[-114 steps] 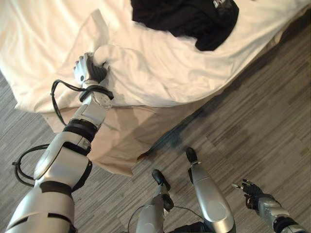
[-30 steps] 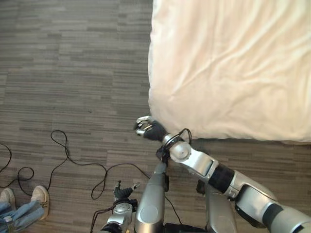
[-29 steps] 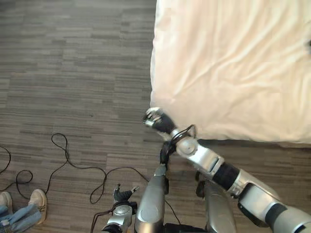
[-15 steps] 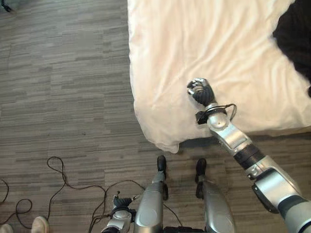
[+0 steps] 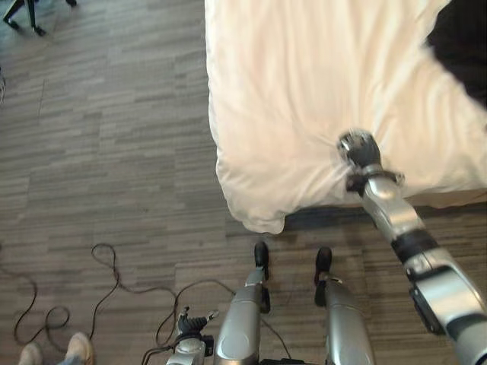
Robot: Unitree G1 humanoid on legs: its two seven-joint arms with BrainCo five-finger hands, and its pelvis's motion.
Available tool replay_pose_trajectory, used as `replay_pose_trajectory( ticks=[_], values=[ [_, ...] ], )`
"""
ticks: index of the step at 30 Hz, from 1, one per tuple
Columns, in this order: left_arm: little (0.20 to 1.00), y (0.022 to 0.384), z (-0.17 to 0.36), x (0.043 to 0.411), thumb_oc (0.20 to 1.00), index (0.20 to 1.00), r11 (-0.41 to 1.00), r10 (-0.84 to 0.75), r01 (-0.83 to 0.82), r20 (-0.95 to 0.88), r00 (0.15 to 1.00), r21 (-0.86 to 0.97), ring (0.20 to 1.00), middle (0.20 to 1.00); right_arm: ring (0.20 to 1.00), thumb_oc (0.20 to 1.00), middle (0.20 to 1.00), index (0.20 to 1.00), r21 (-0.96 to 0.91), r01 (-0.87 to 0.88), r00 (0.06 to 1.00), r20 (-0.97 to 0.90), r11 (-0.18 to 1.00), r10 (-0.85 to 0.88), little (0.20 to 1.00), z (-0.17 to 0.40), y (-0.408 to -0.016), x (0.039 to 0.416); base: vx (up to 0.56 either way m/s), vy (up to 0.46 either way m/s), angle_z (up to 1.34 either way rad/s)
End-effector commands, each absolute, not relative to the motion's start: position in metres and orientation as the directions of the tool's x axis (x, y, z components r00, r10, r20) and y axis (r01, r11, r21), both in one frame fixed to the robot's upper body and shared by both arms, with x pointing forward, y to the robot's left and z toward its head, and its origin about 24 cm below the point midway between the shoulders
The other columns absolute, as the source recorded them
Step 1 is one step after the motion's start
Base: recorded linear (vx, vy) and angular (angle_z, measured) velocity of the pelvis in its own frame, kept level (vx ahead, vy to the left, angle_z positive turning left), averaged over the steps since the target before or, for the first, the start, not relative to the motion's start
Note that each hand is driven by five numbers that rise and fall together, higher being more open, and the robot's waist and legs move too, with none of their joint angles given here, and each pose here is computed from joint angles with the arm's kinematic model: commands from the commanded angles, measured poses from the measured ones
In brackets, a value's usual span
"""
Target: Tidy up the quilt and then pick up the clothes from the bed and put them into the laundry hamper.
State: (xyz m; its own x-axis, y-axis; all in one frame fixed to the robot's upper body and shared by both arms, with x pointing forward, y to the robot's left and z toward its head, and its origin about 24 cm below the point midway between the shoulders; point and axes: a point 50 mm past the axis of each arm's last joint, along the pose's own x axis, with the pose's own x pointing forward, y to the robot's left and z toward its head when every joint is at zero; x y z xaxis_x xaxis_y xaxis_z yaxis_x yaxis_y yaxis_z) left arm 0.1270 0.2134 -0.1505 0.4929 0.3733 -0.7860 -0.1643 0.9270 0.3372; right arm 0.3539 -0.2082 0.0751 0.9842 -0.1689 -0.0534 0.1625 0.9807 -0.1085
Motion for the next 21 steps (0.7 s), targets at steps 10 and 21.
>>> replay_pose_trajectory(
  ticks=[10,21],
  values=[
    [1.000,0.219,-0.157,0.103,1.000,1.000,0.848,0.461,0.023,-0.760,0.458,0.529,1.000,1.000,1.000,1.000,1.000,1.000,-0.353,0.215,0.247,-0.882,0.911,-0.400,1.000,-0.156,-0.241,0.103,0.07,0.062,-0.14],
    [1.000,0.226,-0.163,0.079,1.000,1.000,0.802,0.556,0.060,-0.780,0.289,0.594,1.000,1.000,1.000,1.000,1.000,1.000,-0.289,0.447,0.029,-0.941,0.847,-0.337,1.000,-0.171,-0.226,0.046,-0.13,0.025,-0.77]
  ],
)
